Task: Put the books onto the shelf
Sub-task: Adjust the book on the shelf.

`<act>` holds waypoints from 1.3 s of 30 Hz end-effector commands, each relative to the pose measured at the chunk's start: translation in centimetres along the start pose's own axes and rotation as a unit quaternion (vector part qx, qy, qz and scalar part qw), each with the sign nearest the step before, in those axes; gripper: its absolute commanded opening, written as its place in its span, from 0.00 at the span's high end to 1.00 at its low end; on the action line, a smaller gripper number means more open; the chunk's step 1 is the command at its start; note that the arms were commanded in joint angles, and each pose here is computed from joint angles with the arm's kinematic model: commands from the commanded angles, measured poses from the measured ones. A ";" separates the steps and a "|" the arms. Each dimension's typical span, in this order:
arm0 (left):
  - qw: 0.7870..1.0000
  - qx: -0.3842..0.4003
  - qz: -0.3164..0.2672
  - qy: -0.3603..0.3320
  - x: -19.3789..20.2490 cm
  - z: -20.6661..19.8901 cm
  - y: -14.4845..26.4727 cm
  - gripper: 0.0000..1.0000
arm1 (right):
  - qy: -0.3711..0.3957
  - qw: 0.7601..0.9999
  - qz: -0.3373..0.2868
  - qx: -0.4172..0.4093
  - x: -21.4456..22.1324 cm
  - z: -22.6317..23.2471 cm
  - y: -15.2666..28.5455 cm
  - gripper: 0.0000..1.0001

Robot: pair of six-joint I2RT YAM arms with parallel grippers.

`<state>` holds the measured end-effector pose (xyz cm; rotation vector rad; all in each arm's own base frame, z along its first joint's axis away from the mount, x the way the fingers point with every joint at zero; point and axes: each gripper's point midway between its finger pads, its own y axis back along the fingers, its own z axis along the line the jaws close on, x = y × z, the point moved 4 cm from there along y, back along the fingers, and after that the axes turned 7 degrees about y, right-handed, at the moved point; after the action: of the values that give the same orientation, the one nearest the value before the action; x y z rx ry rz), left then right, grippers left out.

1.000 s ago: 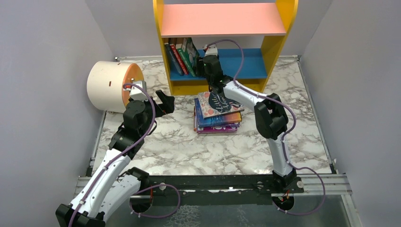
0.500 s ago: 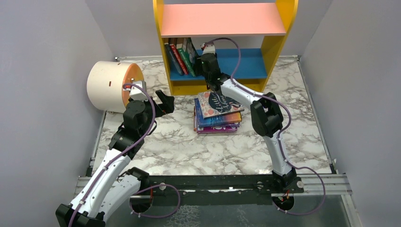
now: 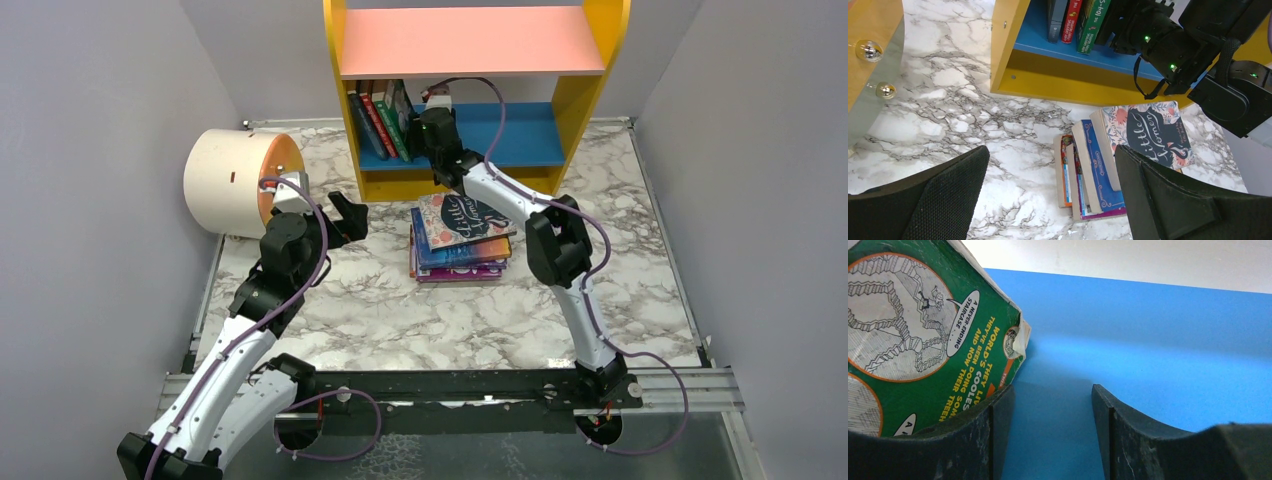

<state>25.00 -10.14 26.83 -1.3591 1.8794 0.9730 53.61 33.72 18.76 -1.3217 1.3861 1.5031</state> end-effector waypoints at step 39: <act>0.980 0.139 0.128 0.066 6.6 -3.7 -3.1 0.04 | -0.069 0.995 0.049 0.050 0.9 -10.9 20.6 0.41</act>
<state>26.08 -15.05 21.59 -1.1292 2.1786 0.8762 38.41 20.30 27.04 -1.1673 1.3864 1.4298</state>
